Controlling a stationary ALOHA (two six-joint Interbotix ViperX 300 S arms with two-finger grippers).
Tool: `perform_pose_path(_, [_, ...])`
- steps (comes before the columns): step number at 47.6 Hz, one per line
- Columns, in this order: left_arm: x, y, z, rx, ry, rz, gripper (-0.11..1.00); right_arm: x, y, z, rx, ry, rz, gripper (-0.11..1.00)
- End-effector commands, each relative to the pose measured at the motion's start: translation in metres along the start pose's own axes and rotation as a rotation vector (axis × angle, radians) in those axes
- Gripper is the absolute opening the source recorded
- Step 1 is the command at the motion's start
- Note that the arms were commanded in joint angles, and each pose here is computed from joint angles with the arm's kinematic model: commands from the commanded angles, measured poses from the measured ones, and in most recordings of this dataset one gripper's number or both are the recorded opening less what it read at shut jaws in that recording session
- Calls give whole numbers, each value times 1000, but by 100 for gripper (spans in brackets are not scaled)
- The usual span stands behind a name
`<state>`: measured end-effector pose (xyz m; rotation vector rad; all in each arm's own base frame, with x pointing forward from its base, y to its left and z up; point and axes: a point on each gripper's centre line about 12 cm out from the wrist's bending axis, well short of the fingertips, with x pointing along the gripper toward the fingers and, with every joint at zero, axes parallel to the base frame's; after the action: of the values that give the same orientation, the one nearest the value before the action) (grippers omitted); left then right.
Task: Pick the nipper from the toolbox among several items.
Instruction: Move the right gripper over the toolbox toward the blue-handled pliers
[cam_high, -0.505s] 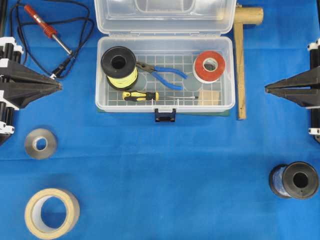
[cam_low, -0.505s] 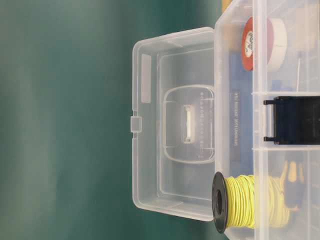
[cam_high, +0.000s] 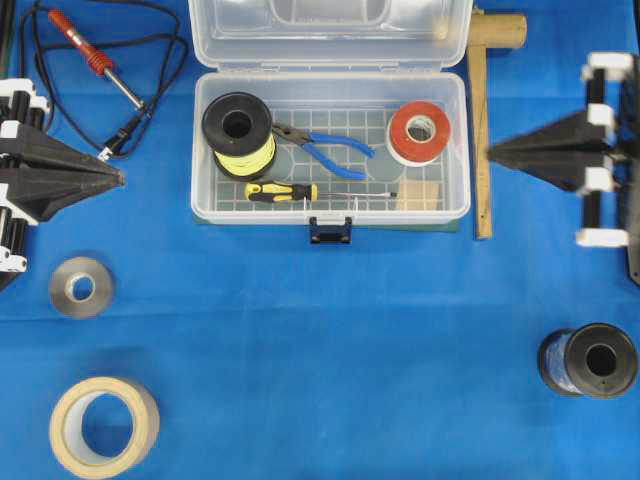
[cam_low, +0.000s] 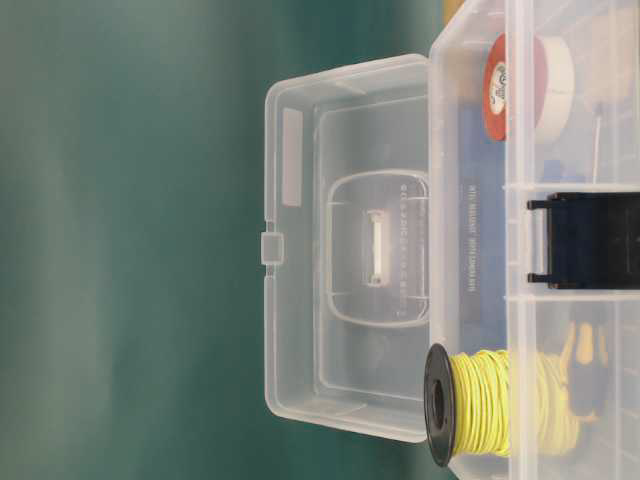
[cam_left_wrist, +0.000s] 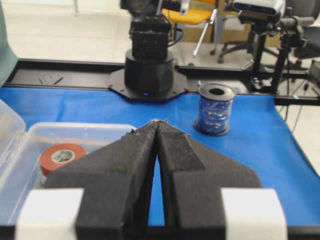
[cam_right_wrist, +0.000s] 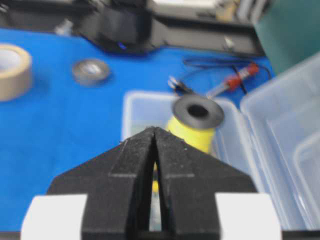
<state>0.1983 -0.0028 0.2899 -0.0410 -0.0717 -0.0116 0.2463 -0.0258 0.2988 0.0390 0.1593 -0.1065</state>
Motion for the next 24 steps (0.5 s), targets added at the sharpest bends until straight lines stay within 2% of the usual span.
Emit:
perform_pose_path(1, [3,0,8,0,-23,3,0,19,-11,10,15,40,-44,1])
perform_pose_path(4, [3,0,9,-1,-29,3,0,32,-18,10,21,87,-68,3])
perform_pose_path(6, [3,1,9,-1,-32,5,0,41,-23,8,24,123,-83,9])
perform_pose_path(16, [3,1,9,-4,-34,7,0,91,-47,-14,50,368,-142,69])
perform_pose_path(18, [3,1,9,-4,-36,8,0,101,-51,-18,53,417,-149,72])
perform_pose_path(24, [3,2,9,-3,-34,13,0,131,-61,-31,36,550,-160,66])
